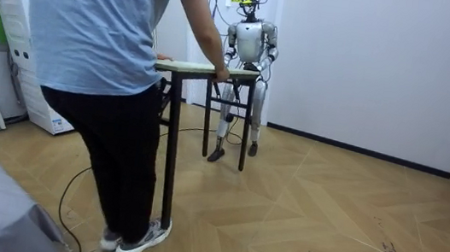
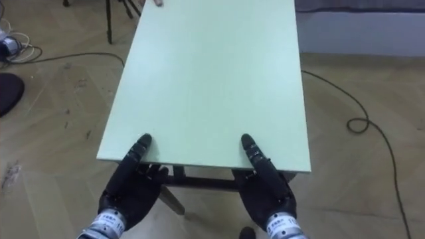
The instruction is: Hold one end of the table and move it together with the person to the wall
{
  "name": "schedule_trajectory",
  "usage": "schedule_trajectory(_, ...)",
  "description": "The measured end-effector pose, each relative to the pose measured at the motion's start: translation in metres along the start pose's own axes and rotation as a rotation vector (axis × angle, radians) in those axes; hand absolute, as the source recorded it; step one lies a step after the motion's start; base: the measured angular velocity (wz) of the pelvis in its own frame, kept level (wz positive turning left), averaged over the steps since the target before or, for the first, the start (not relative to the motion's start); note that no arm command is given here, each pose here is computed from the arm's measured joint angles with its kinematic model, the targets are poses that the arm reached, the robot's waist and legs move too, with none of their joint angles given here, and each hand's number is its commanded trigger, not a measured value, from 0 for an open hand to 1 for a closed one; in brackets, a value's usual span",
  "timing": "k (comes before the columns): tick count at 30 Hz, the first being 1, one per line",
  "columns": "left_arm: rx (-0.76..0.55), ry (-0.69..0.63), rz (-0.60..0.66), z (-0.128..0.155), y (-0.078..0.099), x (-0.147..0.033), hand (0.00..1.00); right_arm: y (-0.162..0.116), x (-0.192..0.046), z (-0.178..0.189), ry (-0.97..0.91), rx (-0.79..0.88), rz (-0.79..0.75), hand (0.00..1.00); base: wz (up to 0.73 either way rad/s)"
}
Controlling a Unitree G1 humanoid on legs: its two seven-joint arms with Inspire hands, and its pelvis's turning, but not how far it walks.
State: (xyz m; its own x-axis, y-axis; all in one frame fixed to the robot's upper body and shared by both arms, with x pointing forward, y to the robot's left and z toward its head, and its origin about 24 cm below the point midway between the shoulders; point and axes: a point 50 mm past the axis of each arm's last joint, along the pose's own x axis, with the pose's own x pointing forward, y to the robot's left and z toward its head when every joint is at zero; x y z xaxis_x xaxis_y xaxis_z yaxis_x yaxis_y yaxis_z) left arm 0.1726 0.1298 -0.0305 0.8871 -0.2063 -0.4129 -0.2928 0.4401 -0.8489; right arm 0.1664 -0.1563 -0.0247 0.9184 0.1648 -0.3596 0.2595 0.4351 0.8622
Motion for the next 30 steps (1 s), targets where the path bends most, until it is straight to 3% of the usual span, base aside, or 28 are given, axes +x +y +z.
schedule_trajectory(4,0.042,0.019,0.002,-0.002,0.001,-0.001,1.00,-0.010,-0.013,-0.005,-0.008,0.040,-0.028,1.00,0.39)
schedule_trajectory(15,0.090,-0.012,-0.023,0.008,-0.004,-0.003,1.00,-0.006,-0.012,-0.013,-0.004,0.097,-0.012,1.00,-0.06)
schedule_trajectory(21,0.107,-0.026,-0.045,0.011,-0.008,-0.004,1.00,-0.003,-0.010,-0.013,-0.004,0.096,0.011,1.00,-0.42)
schedule_trajectory(30,0.152,-0.115,-0.147,0.036,-0.034,0.010,1.00,0.020,0.020,-0.004,-0.012,0.110,0.148,1.00,-0.19)
